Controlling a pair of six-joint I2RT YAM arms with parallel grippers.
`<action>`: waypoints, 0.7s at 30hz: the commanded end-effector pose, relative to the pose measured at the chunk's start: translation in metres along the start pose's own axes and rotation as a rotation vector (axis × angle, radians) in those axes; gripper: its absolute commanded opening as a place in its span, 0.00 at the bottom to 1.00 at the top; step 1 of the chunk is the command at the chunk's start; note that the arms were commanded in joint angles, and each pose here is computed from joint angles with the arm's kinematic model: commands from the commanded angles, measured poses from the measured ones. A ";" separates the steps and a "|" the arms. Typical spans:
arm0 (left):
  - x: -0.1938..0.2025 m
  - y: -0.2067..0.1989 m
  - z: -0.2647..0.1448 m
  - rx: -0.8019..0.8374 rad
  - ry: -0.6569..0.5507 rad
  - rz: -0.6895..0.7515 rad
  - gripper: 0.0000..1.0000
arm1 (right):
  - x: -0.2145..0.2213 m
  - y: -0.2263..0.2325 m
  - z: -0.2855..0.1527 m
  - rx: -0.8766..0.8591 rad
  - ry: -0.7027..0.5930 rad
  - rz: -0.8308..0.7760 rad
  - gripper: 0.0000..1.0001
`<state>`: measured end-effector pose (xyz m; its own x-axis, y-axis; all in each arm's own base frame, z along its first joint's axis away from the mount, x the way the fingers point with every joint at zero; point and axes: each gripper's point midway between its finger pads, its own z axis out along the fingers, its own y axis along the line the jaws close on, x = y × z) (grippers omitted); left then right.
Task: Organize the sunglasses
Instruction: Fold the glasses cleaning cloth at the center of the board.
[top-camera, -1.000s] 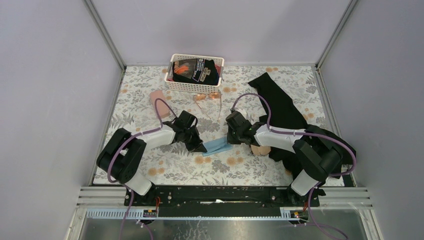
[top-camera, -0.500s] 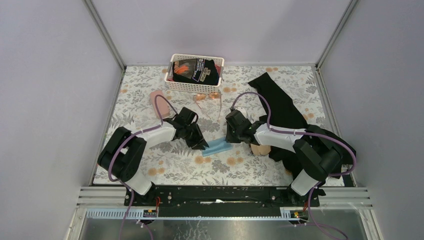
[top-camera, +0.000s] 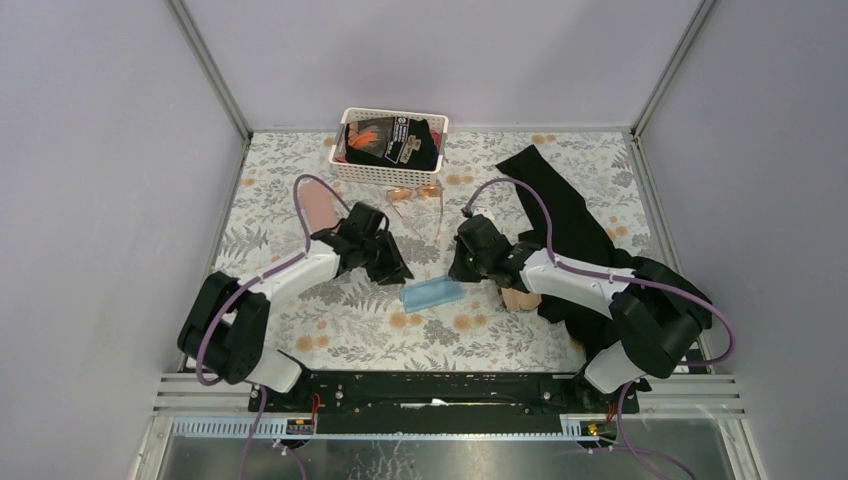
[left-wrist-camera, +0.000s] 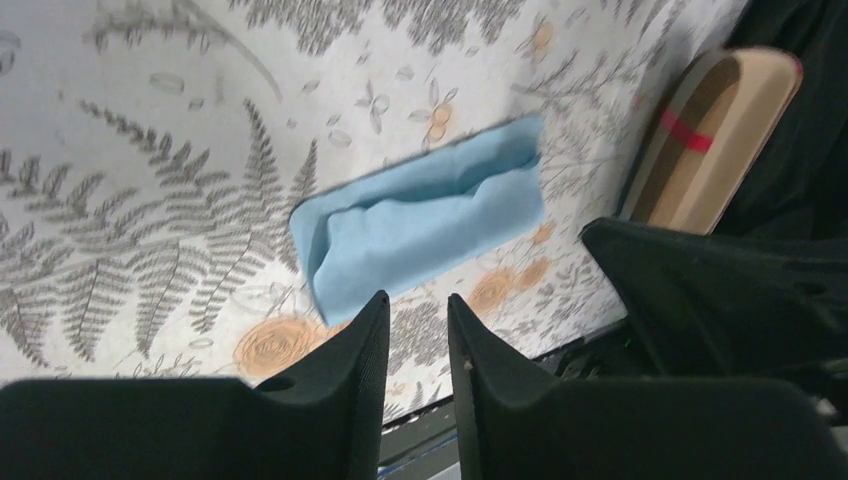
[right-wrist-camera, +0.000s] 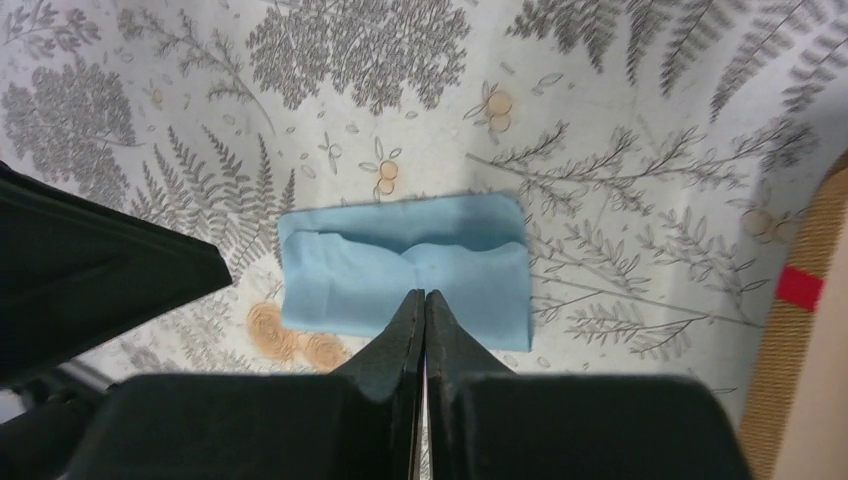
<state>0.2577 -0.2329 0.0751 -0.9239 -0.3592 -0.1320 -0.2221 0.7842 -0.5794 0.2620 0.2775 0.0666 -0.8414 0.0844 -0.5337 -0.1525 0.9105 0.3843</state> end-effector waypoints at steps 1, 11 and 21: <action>0.027 0.004 -0.004 0.051 0.059 0.040 0.32 | 0.010 0.014 0.001 -0.092 0.045 0.005 0.00; 0.037 0.026 0.029 -0.017 0.092 0.060 0.30 | 0.016 -0.007 0.035 0.026 0.062 0.004 0.00; 0.027 0.006 0.013 -0.011 0.028 0.208 0.31 | 0.006 -0.014 0.012 0.058 0.014 -0.014 0.00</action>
<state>0.2269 -0.2339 0.0229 -0.9666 -0.2341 -0.1047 -0.1522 0.8522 -0.5006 0.2585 0.2743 0.0136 -0.8870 0.0387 -0.4602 -0.1230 0.9407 0.3162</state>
